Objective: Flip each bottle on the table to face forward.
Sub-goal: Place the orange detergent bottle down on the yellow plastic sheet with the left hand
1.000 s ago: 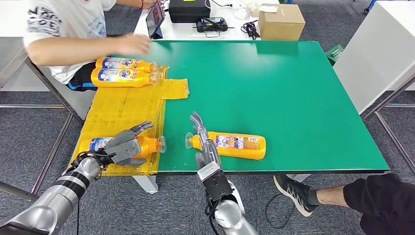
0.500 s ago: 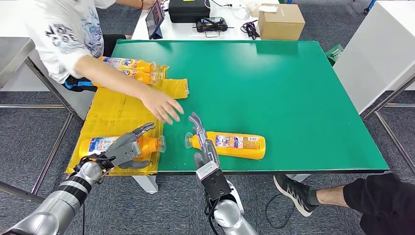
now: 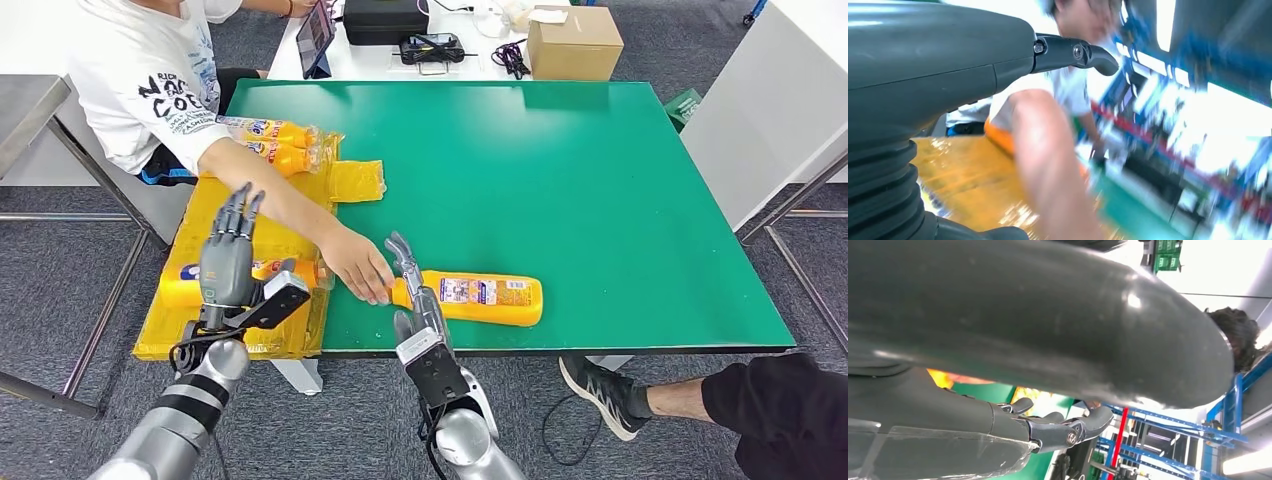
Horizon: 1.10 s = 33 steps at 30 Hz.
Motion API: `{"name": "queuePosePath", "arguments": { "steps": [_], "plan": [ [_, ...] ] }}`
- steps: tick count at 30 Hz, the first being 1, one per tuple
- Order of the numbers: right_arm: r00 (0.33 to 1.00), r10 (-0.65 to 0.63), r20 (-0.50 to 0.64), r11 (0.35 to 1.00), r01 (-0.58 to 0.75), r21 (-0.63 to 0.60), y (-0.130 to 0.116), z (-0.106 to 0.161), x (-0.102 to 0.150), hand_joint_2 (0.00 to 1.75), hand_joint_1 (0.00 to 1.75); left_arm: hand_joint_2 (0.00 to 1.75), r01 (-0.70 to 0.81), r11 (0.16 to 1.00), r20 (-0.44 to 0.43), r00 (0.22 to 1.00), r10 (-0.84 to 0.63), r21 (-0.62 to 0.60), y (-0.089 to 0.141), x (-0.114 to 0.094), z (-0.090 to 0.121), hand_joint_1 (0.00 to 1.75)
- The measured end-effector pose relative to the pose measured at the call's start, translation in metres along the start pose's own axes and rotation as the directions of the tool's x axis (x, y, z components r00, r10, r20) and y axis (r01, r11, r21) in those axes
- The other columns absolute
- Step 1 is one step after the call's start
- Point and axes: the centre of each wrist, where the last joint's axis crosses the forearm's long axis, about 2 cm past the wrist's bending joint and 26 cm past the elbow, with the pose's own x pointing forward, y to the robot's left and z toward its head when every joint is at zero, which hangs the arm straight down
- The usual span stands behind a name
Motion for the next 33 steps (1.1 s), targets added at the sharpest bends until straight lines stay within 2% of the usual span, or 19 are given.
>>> {"name": "queuePosePath", "arguments": {
  "steps": [2, 4, 6, 9, 12, 16, 20, 33],
  "plan": [
    [1.0, 0.014, -0.004, 1.0, -0.014, -0.009, 0.0, 0.001, -0.001, 0.0, 0.0, 1.75, -0.106, 0.989, -0.037, 0.993, 0.11, 0.107, -0.001, 0.012, -0.003, 0.0],
    [1.0, 0.027, -0.01, 0.999, -0.028, -0.024, 0.0, 0.002, -0.001, 0.0, 0.0, 1.75, -0.271, 0.939, -0.082, 0.952, 0.293, 0.212, -0.002, 0.023, -0.006, 0.0],
    [0.999, 0.038, -0.02, 0.999, -0.039, -0.038, -0.001, 0.005, -0.002, 0.0, 0.0, 1.75, -0.436, 0.849, -0.093, 0.872, 0.481, 0.3, 0.0, 0.034, -0.009, 0.0],
    [0.998, 0.053, -0.036, 0.997, -0.055, -0.052, -0.002, 0.011, -0.005, 0.0, 0.0, 1.75, -0.612, 0.707, -0.057, 0.741, 0.669, 0.355, 0.007, 0.047, -0.013, 0.0],
    [0.997, 0.065, -0.052, 0.996, -0.068, -0.065, -0.004, 0.016, -0.006, 0.0, 0.0, 1.75, -0.697, 0.621, -0.007, 0.663, 0.748, 0.36, 0.014, 0.055, -0.017, 0.0],
    [0.995, 0.067, -0.067, 0.994, -0.073, -0.083, -0.007, 0.021, -0.008, 0.0, 0.0, 1.75, -0.711, 0.603, 0.035, 0.657, 0.753, 0.363, 0.023, 0.059, -0.019, 0.0],
    [0.995, 0.068, -0.07, 0.993, -0.074, -0.088, -0.008, 0.021, -0.008, 1.75, 0.0, 1.75, -0.712, 0.599, 0.054, 0.659, 0.75, 0.367, 0.027, 0.061, -0.02, 0.0],
    [0.993, 0.09, -0.077, 0.99, -0.098, -0.105, -0.013, 0.022, -0.01, 1.75, 0.0, 1.75, -0.709, 0.604, 0.053, 0.663, 0.746, 0.364, 0.027, 0.061, -0.021, 0.0]
  ]
}}
